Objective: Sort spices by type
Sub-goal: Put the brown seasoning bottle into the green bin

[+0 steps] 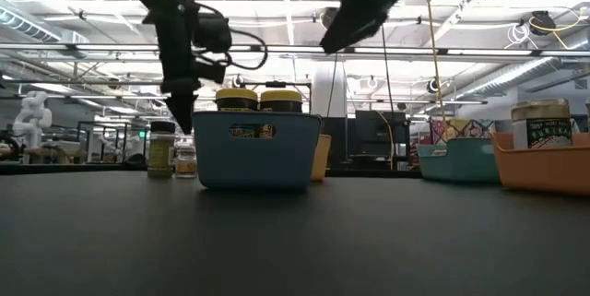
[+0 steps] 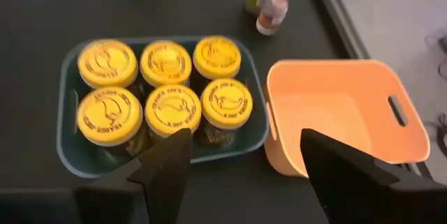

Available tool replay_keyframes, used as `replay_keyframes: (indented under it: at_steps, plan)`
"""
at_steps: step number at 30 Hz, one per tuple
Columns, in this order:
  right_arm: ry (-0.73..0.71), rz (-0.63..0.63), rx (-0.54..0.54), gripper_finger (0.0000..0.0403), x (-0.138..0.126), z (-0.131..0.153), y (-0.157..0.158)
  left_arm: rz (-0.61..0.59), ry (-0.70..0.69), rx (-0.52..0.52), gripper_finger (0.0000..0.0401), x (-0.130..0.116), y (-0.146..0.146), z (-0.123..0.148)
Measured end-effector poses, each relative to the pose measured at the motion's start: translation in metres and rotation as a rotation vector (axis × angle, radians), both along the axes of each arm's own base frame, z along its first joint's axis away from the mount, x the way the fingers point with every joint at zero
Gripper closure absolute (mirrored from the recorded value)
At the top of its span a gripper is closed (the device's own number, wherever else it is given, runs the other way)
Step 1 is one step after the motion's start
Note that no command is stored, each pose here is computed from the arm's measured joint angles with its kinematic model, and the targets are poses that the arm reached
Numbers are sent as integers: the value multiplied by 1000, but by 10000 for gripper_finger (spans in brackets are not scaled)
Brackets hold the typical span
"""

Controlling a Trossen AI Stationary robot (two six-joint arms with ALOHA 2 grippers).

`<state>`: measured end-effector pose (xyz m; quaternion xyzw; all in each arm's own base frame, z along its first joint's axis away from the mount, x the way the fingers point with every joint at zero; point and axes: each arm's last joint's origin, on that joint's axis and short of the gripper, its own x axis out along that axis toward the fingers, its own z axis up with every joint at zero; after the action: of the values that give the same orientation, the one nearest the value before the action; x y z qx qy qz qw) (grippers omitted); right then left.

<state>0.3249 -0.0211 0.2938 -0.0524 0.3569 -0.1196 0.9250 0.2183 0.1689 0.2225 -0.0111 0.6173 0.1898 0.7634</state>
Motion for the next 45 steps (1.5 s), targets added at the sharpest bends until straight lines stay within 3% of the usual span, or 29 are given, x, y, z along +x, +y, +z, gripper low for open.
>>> replay_keyframes:
  at_steps: [6, 11, 19, 31, 36, 45]
  plan:
    - [-130, 22, -30, 140, -29, -19, 1, -44, 19, -4, 38, -2, 18, -12]
    - [-207, 74, -71, 140, -43, -34, 2, -13, 4, -63, 38, -4, 33, -22]
    - [-208, 112, -157, 140, -45, -34, -3, 4, 4, -120, 38, 0, 36, -32]
    - [-229, 101, -147, 140, -46, -33, -18, -10, 37, -147, 41, 6, 34, -44]
    - [-249, 91, -151, 140, -45, -31, -20, -18, 40, -143, 79, 8, 32, -44]
    - [-252, 92, -152, 140, -45, -31, -20, -31, 42, -141, 191, 10, 29, -44]
